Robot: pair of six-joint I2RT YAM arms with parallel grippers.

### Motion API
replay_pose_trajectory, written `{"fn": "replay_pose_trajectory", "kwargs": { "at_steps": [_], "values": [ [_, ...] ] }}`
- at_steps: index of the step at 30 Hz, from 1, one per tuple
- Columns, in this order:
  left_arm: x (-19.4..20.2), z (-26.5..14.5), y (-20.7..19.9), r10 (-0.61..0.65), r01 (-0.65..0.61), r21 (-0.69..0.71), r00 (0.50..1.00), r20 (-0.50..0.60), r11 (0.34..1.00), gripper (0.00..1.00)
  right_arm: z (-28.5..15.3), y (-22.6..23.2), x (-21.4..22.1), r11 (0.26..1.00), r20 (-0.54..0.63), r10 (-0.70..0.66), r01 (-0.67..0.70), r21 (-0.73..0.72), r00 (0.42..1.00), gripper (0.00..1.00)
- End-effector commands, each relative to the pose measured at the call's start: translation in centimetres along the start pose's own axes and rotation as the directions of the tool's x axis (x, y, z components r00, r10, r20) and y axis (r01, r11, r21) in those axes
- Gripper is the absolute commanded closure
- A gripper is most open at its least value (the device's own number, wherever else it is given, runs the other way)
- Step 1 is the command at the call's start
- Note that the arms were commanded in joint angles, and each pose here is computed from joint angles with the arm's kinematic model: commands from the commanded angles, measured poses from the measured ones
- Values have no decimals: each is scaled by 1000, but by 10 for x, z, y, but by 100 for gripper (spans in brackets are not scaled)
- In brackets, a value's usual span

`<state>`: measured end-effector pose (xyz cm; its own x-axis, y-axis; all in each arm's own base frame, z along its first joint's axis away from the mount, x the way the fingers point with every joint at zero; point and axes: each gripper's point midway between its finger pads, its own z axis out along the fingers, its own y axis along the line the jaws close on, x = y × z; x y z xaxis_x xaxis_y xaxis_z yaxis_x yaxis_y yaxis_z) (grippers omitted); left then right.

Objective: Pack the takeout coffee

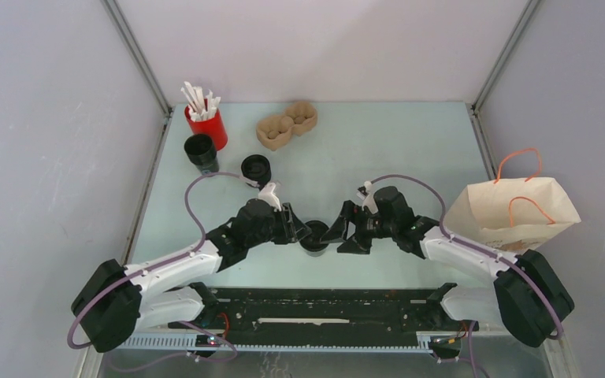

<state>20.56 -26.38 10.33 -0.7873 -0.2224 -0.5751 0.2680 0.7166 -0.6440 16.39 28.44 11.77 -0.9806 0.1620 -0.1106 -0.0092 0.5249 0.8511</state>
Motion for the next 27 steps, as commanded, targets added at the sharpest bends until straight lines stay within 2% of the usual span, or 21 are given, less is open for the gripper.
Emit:
{"fn": "replay_pose_trajectory", "kwargs": {
  "at_steps": [1, 7, 10, 19, 23, 27],
  "values": [
    [53, -12, 46, 29, -57, -144, 981, -190, 988, 54, -9, 2, -4, 995, -41, -92, 90, -38, 995, 8],
    [44, -14, 34, 22, -40, -110, 987, -161, 993, 45, 12, 9, -5, 993, -52, -100, 96, -66, 994, 13],
    [33, -16, 22, 30, -42, -86, 990, -137, 995, 36, 14, 6, -20, 991, -16, -113, 112, -70, 993, 13],
    [12, -21, 5, 44, -50, -57, 994, -99, 997, 16, 20, 8, -24, 990, -48, -133, 130, -61, 990, 19],
    [10, -17, 7, 44, -51, -65, 994, -105, 997, 15, 24, 8, -28, 989, -71, -137, 133, -57, 988, 31],
    [12, -14, 12, 40, -49, -79, 993, -114, 996, 19, 29, 14, -37, 983, -96, -179, 174, -60, 979, 38]
  ]
}}
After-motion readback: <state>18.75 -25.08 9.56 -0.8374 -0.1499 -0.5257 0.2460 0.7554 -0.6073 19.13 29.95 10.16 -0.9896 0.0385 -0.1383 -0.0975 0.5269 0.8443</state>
